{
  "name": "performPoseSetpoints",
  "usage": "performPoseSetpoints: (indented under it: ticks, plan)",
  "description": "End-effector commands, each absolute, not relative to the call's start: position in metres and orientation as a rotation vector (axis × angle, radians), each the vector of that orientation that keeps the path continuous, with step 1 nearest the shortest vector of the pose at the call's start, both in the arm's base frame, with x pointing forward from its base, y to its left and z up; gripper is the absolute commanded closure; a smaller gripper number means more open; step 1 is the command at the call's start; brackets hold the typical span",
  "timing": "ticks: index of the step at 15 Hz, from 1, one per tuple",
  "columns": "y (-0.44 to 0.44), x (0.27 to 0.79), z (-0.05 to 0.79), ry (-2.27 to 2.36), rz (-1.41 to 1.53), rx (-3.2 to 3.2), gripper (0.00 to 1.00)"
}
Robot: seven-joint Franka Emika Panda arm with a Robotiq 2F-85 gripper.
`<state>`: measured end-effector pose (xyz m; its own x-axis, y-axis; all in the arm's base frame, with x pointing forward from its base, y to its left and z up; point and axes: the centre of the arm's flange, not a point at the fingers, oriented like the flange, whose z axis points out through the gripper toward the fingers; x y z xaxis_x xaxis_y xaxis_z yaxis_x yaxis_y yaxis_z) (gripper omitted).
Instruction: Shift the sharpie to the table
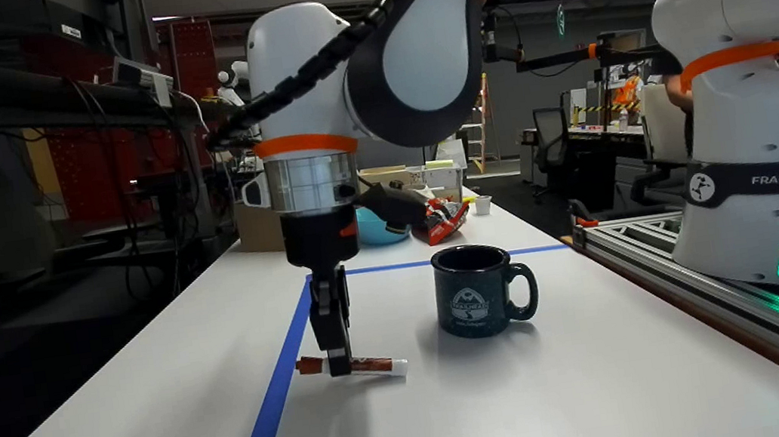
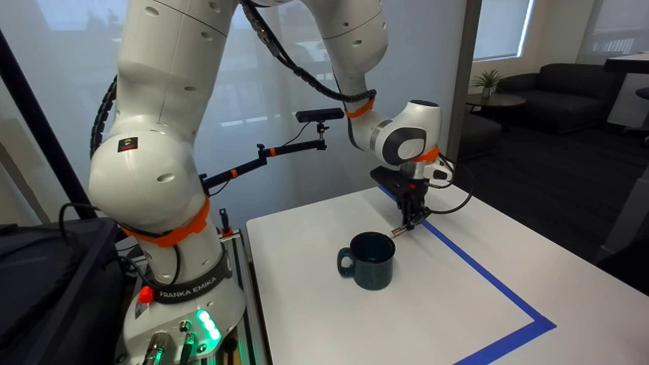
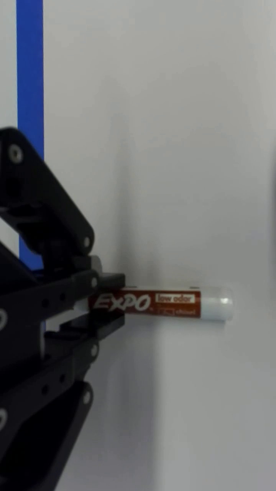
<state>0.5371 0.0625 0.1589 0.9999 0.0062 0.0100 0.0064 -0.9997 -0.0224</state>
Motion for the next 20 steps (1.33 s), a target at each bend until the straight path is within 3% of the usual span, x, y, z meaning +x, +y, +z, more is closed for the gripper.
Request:
performPoseSetpoints:
  ticks: [1,8,9,20]
  plan:
    - [0.067,0.539,0.152,-0.016,-0.048,-3.139,0.55]
    - [0.073,0.526,0.177,0.005,-0.111,-3.151,0.03]
    - [0.073,0.524,0.182,0.008,-0.123,-3.151,0.00]
    - [0.066,0.458,0.272,0.078,-0.232,-3.109,0.00]
